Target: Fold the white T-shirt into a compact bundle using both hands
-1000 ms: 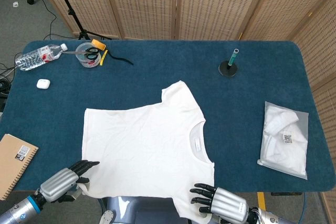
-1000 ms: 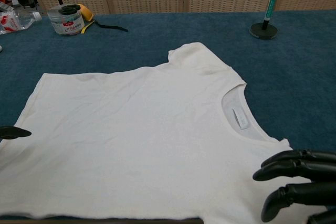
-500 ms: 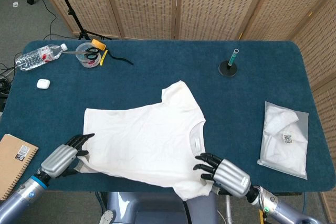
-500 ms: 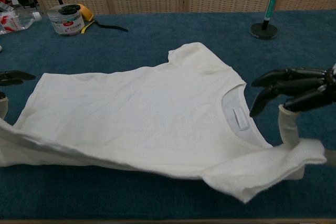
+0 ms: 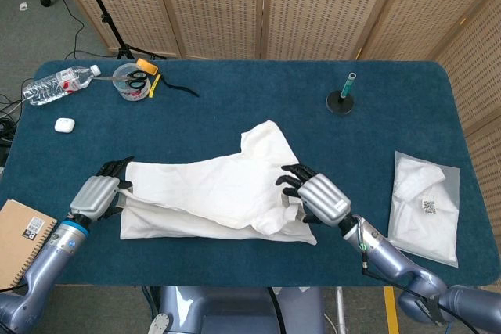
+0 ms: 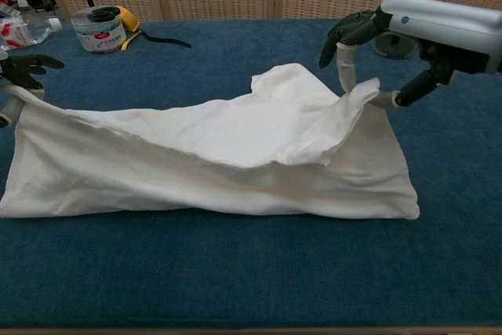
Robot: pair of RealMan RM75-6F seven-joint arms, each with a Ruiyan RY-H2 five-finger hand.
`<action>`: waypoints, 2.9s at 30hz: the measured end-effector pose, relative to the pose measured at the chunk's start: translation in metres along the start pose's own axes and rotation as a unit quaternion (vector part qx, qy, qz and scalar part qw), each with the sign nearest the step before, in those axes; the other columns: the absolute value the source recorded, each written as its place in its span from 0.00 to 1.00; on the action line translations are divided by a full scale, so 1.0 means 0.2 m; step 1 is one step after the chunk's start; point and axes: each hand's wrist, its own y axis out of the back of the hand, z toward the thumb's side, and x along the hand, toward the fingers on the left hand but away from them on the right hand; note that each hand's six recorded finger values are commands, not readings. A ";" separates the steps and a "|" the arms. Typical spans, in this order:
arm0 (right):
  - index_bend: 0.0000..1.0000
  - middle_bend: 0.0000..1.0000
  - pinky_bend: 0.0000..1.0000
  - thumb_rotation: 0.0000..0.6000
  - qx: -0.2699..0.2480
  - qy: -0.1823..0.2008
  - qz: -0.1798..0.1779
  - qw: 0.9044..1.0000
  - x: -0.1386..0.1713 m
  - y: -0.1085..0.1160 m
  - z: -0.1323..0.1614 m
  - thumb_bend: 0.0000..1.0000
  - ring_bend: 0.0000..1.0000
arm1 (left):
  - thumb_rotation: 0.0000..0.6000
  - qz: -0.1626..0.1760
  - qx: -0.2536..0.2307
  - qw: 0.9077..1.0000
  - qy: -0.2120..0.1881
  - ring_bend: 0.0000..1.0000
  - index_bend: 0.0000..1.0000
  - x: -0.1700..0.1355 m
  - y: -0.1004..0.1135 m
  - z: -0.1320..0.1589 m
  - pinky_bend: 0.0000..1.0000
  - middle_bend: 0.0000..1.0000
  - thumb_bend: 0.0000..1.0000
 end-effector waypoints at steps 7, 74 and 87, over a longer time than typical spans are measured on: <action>0.68 0.30 0.15 1.00 -0.013 -0.043 -0.005 0.999 -0.20 0.03 -0.09 0.67 0.14 | 1.00 0.007 -0.007 0.999 0.038 0.00 0.75 0.12 -0.01 -0.06 0.00 0.00 0.68; 0.68 0.30 0.15 1.00 0.016 -0.164 -0.012 0.986 -0.78 -0.01 -0.38 0.67 0.14 | 1.00 0.155 0.020 0.981 0.118 0.00 0.00 -0.02 0.32 -0.37 0.00 0.00 0.42; 0.69 0.30 0.15 1.00 0.073 -0.205 -0.001 0.976 -0.97 -0.06 -0.41 0.67 0.13 | 1.00 0.147 0.004 0.981 0.131 0.00 0.00 -0.02 0.32 -0.42 0.00 0.00 0.42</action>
